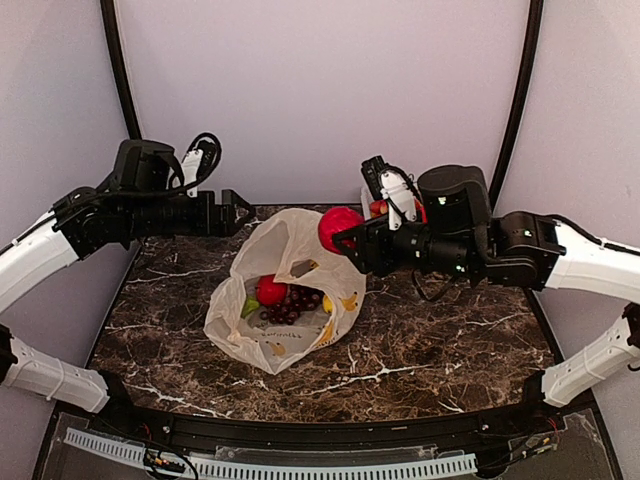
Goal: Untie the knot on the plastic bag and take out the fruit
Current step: Place the fake fruit in the bin.
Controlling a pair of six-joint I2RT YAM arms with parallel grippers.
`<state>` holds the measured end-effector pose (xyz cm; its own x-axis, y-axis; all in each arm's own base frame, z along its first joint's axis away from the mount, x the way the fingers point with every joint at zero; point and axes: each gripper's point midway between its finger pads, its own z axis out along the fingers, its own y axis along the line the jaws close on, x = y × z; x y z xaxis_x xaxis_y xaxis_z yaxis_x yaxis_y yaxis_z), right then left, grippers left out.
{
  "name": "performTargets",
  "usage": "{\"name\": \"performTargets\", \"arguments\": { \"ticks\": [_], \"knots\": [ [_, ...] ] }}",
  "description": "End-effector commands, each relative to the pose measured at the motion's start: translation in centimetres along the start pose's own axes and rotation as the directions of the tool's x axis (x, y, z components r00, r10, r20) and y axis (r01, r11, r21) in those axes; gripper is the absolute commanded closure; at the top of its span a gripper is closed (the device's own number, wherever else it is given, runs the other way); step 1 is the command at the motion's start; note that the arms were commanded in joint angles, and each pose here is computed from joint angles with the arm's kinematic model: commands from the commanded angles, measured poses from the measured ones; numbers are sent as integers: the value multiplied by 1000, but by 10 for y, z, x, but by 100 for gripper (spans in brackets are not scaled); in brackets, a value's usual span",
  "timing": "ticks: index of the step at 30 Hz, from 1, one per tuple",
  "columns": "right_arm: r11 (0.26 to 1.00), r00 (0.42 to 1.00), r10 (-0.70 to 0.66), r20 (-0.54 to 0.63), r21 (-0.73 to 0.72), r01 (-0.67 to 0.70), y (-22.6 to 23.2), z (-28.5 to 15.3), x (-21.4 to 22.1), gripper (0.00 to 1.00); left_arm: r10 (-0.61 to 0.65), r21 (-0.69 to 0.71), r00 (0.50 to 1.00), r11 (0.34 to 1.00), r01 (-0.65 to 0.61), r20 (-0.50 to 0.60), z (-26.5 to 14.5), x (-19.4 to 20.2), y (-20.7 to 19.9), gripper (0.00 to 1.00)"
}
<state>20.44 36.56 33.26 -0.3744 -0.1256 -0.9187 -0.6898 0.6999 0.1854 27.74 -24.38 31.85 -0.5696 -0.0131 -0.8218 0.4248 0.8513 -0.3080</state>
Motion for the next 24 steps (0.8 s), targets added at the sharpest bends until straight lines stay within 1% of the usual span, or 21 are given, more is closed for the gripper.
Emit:
{"name": "performTargets", "arguments": {
  "ticks": [1, 2, 4, 8, 10, 13, 14, 17, 19, 24],
  "knots": [
    [989, 1000, 5, 24, 150, -8, -41, -17, -16, 52, 8, 16, 997, 1000, -7, -79, -16, -5, 19, 6],
    [986, 1000, 11, 21, 168, -15, -48, -19, -17, 52, -8, -6, 997, 1000, 7, -74, -16, -9, 31, 5],
    [979, 1000, 22, 8, 205, -23, -61, -21, -17, 52, 10, -37, 997, 999, -13, -71, -16, -14, 47, 2],
    [962, 998, 56, -39, 270, -43, -91, -21, -14, 52, 5, -90, 997, 996, -12, -77, -13, -15, 79, 1],
    [953, 995, 76, -57, 299, -56, -106, -19, -11, 52, -2, -121, 995, 993, -10, -96, -10, -4, 99, 1],
    [939, 990, 113, -79, 334, -80, -131, -14, -5, 52, -7, -149, 996, 989, -6, -89, -10, 13, 124, 1],
    [936, 988, 127, -84, 341, -92, -139, -11, -4, 52, -26, -168, 996, 986, 11, -82, -9, 25, 138, 1],
    [926, 982, 158, -106, 361, -111, -165, -2, 0, 53, -76, -196, 995, 979, 63, -62, -11, 44, 164, 1],
    [922, 977, 174, -120, 370, -119, -182, 6, 1, 53, -73, -228, 996, 972, 61, -48, -11, 55, 177, 1],
    [899, 966, 212, -148, 418, -133, -220, 28, 4, 55, -5, -334, 1000, 943, -2, -20, -13, 72, 202, 1]
  ]
}}
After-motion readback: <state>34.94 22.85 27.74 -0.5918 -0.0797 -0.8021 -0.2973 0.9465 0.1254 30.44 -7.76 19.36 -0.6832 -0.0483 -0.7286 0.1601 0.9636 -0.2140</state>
